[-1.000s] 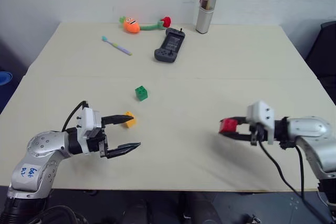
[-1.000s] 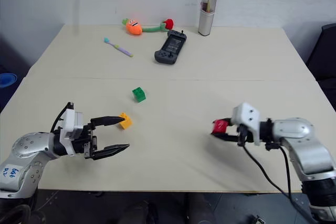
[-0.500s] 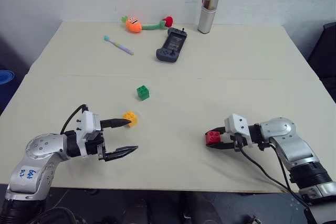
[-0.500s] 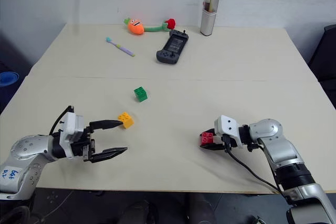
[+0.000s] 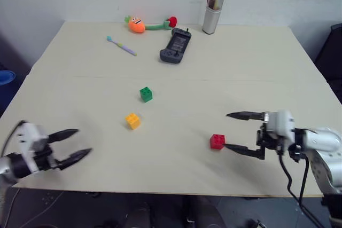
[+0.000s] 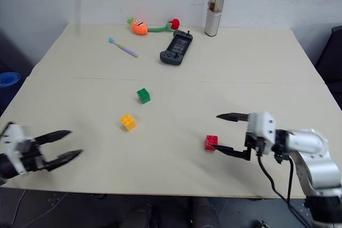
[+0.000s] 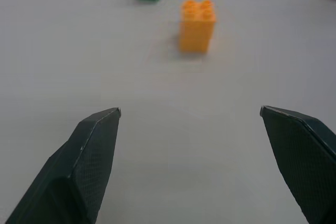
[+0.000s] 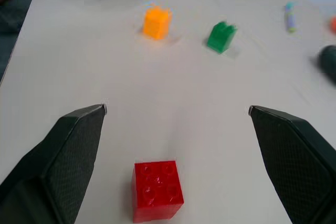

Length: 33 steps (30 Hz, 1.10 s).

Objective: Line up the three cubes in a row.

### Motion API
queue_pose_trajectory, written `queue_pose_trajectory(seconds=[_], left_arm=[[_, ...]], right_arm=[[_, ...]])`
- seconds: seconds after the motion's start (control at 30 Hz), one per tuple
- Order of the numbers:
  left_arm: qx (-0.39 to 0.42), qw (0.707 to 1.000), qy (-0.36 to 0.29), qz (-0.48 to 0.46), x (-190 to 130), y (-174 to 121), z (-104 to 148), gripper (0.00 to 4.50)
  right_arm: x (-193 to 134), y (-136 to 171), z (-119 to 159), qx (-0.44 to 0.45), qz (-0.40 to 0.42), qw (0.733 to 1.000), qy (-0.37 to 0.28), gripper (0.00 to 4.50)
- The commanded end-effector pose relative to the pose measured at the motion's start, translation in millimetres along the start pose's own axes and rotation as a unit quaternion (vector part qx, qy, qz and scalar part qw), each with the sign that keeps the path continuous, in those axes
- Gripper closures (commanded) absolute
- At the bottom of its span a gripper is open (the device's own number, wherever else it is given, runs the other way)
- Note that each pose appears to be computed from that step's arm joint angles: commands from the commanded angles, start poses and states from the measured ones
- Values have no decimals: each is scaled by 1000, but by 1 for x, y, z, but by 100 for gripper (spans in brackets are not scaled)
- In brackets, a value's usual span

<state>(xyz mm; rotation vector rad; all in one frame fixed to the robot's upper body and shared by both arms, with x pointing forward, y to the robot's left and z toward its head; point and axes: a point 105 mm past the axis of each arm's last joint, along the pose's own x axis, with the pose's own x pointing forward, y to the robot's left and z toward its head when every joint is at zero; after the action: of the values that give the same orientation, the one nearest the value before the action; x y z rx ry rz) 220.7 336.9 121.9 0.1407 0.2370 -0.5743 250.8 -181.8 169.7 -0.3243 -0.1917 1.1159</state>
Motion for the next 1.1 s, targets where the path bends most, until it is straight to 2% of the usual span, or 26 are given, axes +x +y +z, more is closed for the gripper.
queue_pose_trajectory(seconds=[0.03, 0.07, 0.13, 0.17, 0.27, 0.37, 0.4, 0.5, 0.67, 0.87, 1.0, 1.1], left_arm=[[-21, 998, 2, 52, -18, 17, -13, 0], [-24, 999, -5, 44, -14, 15, -12, 0], [-20, 999, -44, 12, 13, 7, 7, 0], [-19, 997, -75, -8, 32, 3, 25, 0], [-9, 992, -110, -66, 74, -9, 61, 0], [6, 987, -124, -106, 123, -24, 98, 0], [17, 986, -129, -102, 149, -25, 110, 0], [35, 985, -133, -105, 190, -32, 131, 0], [46, 990, -62, -122, 257, -49, 129, 0], [61, 989, -8, -134, 272, -51, 118, 0], [59, 991, 5, -118, 280, -51, 108, 85], [62, 991, 4, -117, 282, -52, 106, 180]], right_arm=[[-21, -13, 20, -1, -120, 988, -101, 4], [-24, -9, 15, 14, -122, 988, -95, 4], [-29, 6, 2, 3, -100, 993, -61, 4], [-30, 4, 4, -9, -114, 991, -69, 4], [-26, 2, 14, -26, -107, 991, -78, 4], [-18, 3, 23, -30, -87, 992, -86, 4], [-16, 2, 25, -32, -88, 992, -90, 4], [-13, -1, 26, -34, -91, 991, -93, 4], [-8, -1, 27, -33, -97, 990, -94, 4], [-10, -1, 31, -41, -127, 987, -89, 4], [-13, 1, 31, -43, -141, 985, -85, 0], [-13, 4, 31, -41, -143, 985, -82, 0]])
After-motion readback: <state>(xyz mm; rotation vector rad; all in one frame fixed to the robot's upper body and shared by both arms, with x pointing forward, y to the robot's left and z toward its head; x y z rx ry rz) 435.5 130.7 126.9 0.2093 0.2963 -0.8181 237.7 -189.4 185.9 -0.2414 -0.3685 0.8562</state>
